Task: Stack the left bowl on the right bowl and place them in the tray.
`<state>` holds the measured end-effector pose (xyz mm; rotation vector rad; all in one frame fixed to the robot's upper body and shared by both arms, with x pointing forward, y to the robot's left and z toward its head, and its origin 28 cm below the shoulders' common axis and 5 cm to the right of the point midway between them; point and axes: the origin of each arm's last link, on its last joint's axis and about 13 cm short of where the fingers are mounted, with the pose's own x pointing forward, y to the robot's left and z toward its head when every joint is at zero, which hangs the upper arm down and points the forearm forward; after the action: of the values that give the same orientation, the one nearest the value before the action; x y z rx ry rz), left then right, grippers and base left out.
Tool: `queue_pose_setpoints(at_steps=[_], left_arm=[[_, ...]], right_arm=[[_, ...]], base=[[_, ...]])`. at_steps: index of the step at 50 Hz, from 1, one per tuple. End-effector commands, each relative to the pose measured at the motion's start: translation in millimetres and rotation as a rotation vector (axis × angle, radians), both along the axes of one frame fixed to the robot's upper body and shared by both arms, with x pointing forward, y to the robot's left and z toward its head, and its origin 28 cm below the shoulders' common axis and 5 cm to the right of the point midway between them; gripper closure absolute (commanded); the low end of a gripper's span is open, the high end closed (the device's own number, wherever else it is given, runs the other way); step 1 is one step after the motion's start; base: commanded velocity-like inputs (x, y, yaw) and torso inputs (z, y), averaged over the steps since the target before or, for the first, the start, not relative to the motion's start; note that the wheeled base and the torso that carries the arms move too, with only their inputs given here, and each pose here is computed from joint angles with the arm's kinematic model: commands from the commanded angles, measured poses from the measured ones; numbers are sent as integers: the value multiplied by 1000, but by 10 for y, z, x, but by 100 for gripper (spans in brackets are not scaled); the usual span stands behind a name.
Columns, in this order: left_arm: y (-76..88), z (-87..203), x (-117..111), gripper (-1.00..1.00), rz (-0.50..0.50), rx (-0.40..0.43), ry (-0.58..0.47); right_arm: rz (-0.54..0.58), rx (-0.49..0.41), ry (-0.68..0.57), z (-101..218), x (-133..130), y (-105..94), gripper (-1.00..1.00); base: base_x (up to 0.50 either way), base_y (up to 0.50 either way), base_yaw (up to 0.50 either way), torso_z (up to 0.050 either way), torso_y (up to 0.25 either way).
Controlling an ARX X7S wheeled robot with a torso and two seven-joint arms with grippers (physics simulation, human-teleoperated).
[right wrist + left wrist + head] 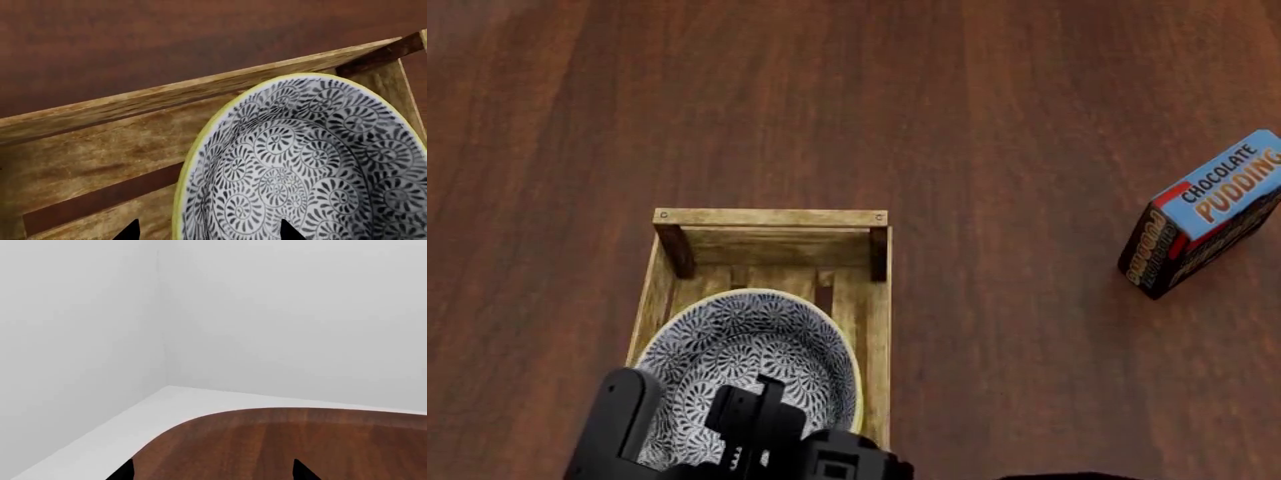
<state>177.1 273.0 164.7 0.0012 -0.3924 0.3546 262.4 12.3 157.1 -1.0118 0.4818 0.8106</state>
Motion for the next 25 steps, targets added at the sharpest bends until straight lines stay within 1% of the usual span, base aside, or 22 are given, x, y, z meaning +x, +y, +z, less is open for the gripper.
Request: queue_pose_setpoints(at_steps=[1, 14, 25], left_arm=[[-3, -1, -3, -100, -2, 0, 0], [-2, 12, -13, -100, -1, -1, -3], [2, 18, -15, -100, -2, -3, -7]], right_arm=[[5, 4, -36, 50, -107, -6, -100], [-13, 23, -73, 90, -221, -32, -100], [-16, 55, -135, 198, -332, -32, -100]], base=[[0, 0, 0, 0, 0], [0, 0, 0, 0, 0], [0, 0, 0, 0, 0]])
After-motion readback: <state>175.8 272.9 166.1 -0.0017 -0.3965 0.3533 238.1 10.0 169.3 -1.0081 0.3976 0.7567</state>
